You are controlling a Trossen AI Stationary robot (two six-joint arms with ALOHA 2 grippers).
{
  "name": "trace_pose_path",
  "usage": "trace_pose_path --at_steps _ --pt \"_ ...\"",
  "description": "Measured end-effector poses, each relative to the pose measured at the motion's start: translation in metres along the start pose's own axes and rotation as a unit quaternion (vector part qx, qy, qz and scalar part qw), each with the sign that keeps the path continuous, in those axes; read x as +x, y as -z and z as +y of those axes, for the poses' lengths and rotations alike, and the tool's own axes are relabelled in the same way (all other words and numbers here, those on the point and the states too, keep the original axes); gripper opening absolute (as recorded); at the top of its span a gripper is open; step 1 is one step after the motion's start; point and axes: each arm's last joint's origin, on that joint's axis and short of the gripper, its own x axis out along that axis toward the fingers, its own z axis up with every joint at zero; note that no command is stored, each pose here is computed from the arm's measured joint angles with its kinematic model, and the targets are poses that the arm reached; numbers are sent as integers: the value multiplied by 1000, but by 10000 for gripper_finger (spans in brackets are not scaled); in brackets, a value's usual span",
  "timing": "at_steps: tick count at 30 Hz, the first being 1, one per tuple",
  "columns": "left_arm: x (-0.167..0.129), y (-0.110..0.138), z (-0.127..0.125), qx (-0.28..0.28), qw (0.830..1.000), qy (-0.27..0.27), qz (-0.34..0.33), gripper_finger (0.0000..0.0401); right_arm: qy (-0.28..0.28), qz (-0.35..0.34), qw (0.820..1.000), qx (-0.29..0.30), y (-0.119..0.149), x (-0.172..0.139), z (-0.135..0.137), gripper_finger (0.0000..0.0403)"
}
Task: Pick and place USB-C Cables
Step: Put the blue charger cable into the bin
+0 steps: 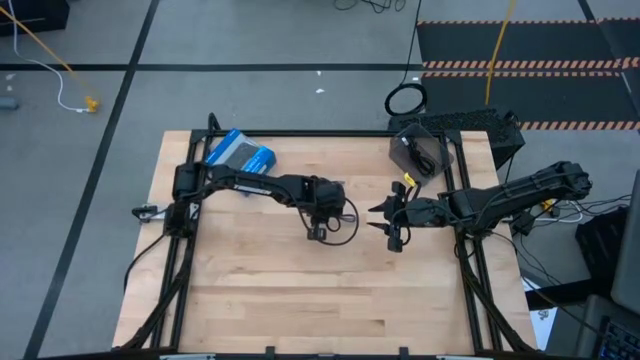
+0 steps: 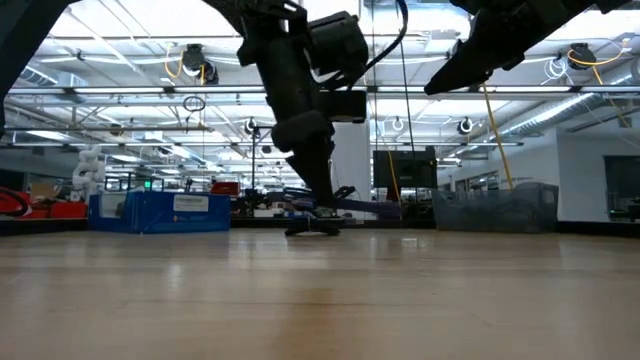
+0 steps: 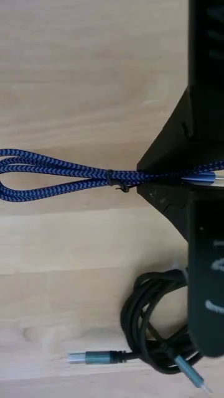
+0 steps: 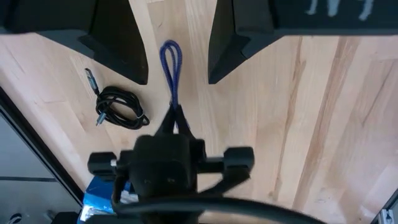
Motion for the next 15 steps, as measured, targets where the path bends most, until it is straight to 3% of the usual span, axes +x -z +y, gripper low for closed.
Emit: trace_pose_path --at_steps 10,15 --pt "-45 0 -4 -27 1000 -9 13 33 1 13 1000 -4 3 0 0 160" --pt "-88 3 -4 -34 999 -12 -18 33 1 15 1000 5 3 0 0 160"
